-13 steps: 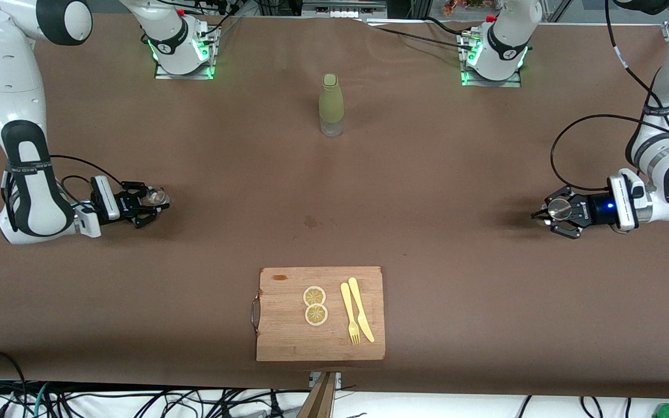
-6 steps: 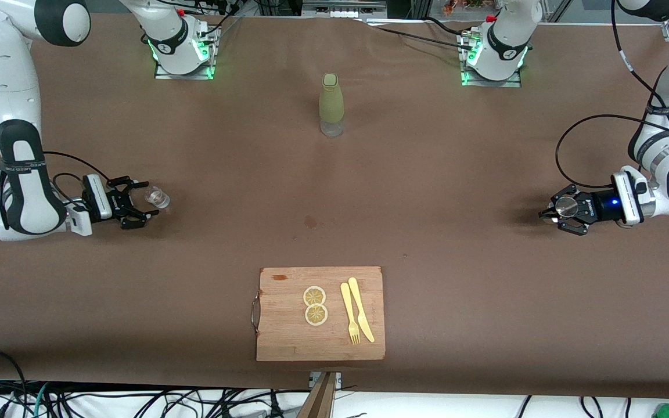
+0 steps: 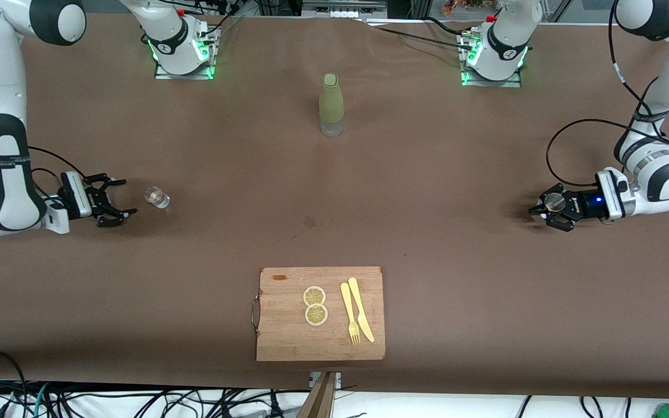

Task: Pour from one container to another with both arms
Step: 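Lower the beaker with the right gripper while the left gripper lowers the jigger, then open the right gripper and raise it while the left gripper releases the jigger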

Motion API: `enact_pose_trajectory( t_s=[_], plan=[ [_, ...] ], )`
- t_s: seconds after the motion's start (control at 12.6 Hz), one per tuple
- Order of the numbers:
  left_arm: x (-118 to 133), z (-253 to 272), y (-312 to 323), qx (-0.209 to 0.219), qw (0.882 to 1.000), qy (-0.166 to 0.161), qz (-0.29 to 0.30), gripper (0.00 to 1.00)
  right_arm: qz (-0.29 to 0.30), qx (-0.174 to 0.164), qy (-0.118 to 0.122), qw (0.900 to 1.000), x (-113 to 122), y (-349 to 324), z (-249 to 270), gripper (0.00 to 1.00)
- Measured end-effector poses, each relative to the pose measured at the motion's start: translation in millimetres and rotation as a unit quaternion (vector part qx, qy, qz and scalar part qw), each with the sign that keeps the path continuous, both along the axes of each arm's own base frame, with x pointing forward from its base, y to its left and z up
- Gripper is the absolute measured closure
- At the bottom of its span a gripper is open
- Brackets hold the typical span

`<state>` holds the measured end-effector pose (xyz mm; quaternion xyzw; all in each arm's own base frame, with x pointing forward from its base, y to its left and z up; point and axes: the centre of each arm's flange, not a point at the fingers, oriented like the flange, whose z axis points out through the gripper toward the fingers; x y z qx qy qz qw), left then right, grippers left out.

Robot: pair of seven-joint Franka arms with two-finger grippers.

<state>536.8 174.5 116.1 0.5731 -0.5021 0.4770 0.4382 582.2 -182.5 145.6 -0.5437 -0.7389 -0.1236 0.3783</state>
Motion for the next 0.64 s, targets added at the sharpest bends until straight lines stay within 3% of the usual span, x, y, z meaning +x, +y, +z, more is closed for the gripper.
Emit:
enact_pose_trajectory(
  t_s=[0.32, 0.64],
  plan=[
    [-11, -26, -3, -0.009, 1.000, -0.016, -0.005, 0.91, -0.058, -0.123, 0.034, 0.990, 26, 24, 102, 0.00],
    [-16, -40, -7, -0.015, 1.000, -0.013, -0.006, 0.91, -0.134, -0.243, 0.066, 0.958, 38, 78, 181, 0.00]
  ],
)
